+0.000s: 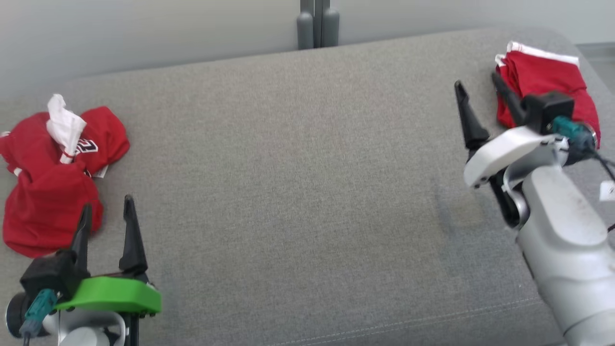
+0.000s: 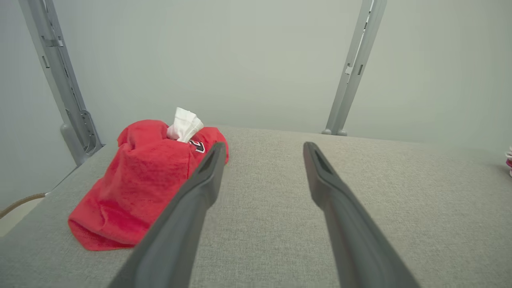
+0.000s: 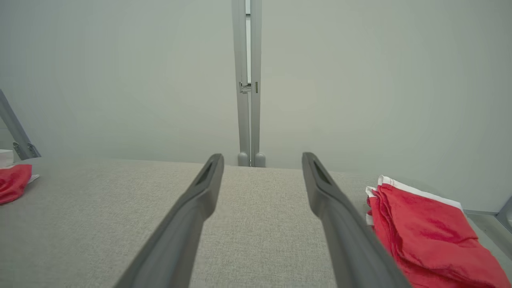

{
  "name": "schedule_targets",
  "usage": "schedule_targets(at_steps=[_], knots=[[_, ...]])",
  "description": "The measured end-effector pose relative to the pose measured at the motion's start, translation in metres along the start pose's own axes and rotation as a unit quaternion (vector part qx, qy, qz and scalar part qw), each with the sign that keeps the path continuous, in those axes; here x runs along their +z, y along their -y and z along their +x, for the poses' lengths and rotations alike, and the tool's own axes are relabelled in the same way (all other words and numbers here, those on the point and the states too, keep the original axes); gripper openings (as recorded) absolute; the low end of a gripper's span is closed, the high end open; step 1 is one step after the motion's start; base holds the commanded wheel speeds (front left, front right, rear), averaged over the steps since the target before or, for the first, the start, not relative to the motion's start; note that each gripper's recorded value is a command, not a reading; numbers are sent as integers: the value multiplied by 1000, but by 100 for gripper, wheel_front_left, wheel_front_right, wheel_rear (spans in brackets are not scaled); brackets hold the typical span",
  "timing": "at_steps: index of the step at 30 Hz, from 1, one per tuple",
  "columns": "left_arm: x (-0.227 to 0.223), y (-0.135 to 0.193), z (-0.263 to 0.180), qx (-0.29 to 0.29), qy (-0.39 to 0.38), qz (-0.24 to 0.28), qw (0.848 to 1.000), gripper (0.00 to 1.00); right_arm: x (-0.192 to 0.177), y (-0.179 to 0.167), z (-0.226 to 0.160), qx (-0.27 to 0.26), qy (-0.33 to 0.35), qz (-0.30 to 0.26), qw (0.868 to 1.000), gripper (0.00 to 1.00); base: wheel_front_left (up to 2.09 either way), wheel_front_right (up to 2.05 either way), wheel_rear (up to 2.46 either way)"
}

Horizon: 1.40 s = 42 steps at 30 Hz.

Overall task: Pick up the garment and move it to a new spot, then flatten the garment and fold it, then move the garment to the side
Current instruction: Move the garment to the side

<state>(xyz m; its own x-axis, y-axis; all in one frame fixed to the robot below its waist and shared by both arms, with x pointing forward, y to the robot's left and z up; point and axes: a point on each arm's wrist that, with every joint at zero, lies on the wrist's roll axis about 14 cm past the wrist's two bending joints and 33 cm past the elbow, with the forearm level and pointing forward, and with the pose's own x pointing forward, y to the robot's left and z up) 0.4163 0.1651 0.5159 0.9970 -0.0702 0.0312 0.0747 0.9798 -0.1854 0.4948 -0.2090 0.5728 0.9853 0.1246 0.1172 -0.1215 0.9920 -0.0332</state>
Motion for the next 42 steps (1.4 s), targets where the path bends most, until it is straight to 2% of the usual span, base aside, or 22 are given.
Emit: schedule_targets(at_steps=[9,14,20,28,42], knots=[[3,-18,-39,27,3,-2,1000,100,2,-53,-41,26,29,60,997,100,0,0,0],[-3,-28,-55,49,-3,-8,999,100,-7,-69,-63,26,27,75,996,100,0,0,0],[-13,-27,-71,57,-15,-20,998,100,-13,-75,-83,18,20,91,995,100,0,0,0],[-21,-23,-78,52,-21,-23,998,100,-17,-94,-97,39,10,122,992,100,0,0,0],[-26,-19,-78,42,-25,-19,999,100,-18,-92,-100,36,7,118,992,100,0,0,0]])
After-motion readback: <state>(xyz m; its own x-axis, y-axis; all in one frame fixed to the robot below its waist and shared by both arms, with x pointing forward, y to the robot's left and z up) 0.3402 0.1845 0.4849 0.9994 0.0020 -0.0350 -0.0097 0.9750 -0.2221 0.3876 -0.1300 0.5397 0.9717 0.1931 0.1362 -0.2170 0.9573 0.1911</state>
